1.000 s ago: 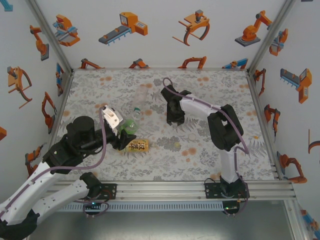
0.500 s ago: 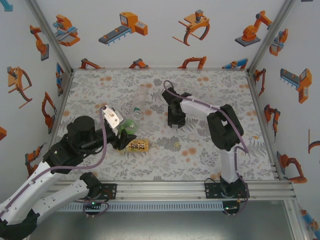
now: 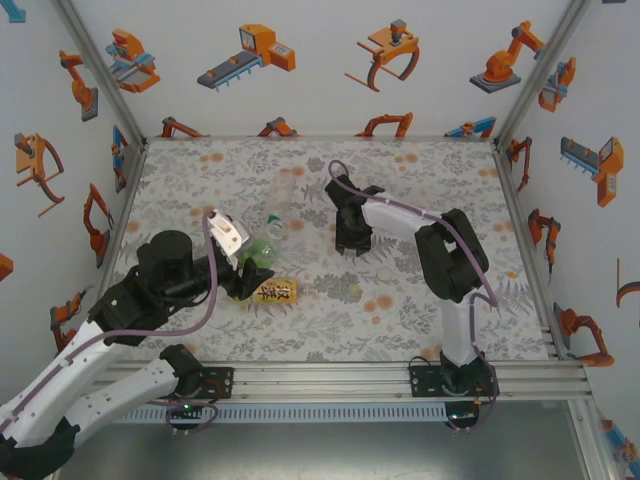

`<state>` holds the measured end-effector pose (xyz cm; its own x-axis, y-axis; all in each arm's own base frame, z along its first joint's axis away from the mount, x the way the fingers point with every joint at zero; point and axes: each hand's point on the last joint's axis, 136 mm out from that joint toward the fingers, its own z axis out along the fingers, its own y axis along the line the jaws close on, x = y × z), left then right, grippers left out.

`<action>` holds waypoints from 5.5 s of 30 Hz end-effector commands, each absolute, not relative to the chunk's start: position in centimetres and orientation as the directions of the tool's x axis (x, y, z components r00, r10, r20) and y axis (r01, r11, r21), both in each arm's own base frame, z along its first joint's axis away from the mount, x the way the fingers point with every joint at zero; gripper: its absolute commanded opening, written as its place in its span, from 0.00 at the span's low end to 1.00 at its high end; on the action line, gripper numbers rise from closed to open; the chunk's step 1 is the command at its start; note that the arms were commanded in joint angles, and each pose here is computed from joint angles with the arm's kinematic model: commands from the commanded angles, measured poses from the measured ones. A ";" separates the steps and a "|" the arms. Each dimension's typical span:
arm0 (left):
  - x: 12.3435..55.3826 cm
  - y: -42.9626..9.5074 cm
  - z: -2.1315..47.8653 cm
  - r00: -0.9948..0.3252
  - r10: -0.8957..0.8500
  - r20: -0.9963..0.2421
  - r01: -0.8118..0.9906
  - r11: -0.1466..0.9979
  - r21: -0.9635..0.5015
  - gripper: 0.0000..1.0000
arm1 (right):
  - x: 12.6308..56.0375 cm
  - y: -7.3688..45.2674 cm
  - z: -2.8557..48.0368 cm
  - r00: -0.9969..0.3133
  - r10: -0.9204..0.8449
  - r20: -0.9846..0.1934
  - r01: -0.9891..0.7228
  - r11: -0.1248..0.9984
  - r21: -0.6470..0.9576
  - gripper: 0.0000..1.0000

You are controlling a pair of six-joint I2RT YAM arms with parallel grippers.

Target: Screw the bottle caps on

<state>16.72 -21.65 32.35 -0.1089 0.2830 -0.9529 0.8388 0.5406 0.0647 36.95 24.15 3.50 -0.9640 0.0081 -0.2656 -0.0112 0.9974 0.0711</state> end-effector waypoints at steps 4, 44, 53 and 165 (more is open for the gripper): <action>16.7 -21.8 33.3 -0.103 0.258 -0.961 0.842 0.537 0.054 0.00 | 38.0 24.4 6.7 -0.946 0.033 -0.322 -0.002 0.994 0.106 0.42; 16.7 -21.6 33.1 -0.113 0.264 -0.958 0.838 0.543 0.051 0.00 | 36.6 24.2 2.3 -0.969 0.043 -0.243 0.018 0.995 0.103 0.37; 16.8 -21.8 33.0 -0.114 0.263 -0.958 0.840 0.540 0.048 0.00 | 37.9 24.0 6.8 -0.943 0.056 -0.328 0.012 0.991 0.135 0.40; 17.0 -22.2 33.1 -0.117 0.260 -0.958 0.843 0.536 0.042 0.00 | 37.7 24.2 5.8 -0.954 0.078 -0.290 0.030 0.986 0.167 0.37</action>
<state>17.02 -22.05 31.55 -0.1360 0.3008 -0.9440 0.8407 0.5391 0.0507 37.17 23.79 5.31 -0.9575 0.0574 -0.2826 0.0154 0.9888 0.1487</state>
